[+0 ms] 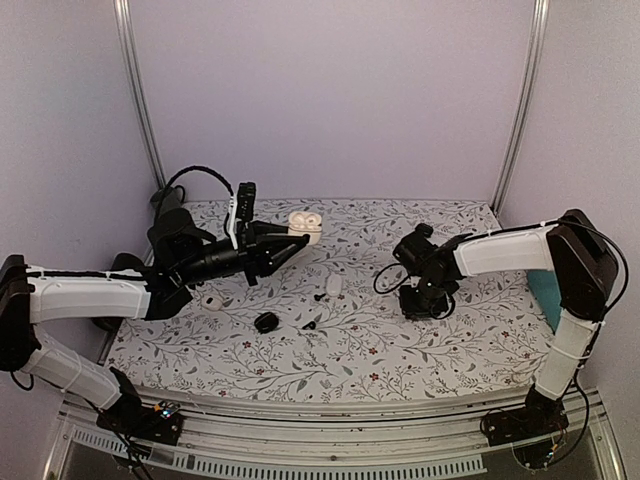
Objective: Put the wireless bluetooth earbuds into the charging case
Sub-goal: Pick up the left earbud from the center of the board.
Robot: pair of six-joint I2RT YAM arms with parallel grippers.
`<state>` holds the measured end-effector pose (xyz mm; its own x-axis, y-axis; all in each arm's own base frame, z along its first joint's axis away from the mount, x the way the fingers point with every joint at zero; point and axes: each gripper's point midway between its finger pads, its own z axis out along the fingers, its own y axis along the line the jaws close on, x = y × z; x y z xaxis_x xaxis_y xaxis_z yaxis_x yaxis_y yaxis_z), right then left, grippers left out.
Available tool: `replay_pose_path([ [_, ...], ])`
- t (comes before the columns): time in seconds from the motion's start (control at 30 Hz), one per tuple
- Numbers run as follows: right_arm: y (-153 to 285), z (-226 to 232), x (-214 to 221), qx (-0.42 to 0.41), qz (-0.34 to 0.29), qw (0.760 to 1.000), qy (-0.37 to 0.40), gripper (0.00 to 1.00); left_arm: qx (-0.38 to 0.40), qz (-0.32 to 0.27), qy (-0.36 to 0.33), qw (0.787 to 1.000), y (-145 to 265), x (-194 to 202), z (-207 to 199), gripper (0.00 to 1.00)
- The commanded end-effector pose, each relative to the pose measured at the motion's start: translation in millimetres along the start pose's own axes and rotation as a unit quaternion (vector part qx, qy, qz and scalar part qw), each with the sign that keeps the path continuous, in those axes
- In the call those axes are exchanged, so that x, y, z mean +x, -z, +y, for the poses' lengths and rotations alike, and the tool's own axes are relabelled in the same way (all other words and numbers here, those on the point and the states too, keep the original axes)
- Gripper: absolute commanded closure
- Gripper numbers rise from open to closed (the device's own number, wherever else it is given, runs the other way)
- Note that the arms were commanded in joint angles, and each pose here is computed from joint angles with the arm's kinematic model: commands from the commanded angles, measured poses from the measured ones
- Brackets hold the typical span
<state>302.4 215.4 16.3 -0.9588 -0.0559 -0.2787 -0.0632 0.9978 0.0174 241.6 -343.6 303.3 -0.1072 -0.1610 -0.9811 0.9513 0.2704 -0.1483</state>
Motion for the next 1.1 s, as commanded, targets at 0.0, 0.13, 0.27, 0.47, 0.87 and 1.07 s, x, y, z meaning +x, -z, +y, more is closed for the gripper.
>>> replay_pose_path([
  [0.0,10.1,10.5,-9.9,-0.052,-0.017,0.998,-0.041,0.67,0.009,-0.011,-0.004,1.0,-1.7,-10.8,-5.6,1.0],
  [0.13,6.3,8.6,-9.7,-0.053,-0.018,0.996,-0.072,0.68,0.009,-0.012,-0.003,1.0,-1.4,-10.8,-5.7,1.0],
  [0.27,2.8,8.5,-9.8,-0.058,-0.016,0.994,-0.089,0.68,0.009,-0.012,-0.004,1.0,-0.6,-11.4,-6.4,1.0],
  [0.47,1.8,2.4,-11.3,-0.052,-0.018,0.993,-0.103,0.69,0.006,-0.013,-0.007,1.0,1.3,-12.0,-6.8,1.0],
  [0.87,-1.3,-1.3,-7.9,-0.031,-0.005,0.997,-0.075,0.75,0.007,-0.015,-0.005,1.0,1.7,-11.5,-6.9,1.0],
  [1.07,-4.4,2.4,-5.8,-0.023,0.0,0.998,-0.056,0.76,0.009,-0.016,-0.004,1.0,0.0,-11.7,-6.7,1.0],
])
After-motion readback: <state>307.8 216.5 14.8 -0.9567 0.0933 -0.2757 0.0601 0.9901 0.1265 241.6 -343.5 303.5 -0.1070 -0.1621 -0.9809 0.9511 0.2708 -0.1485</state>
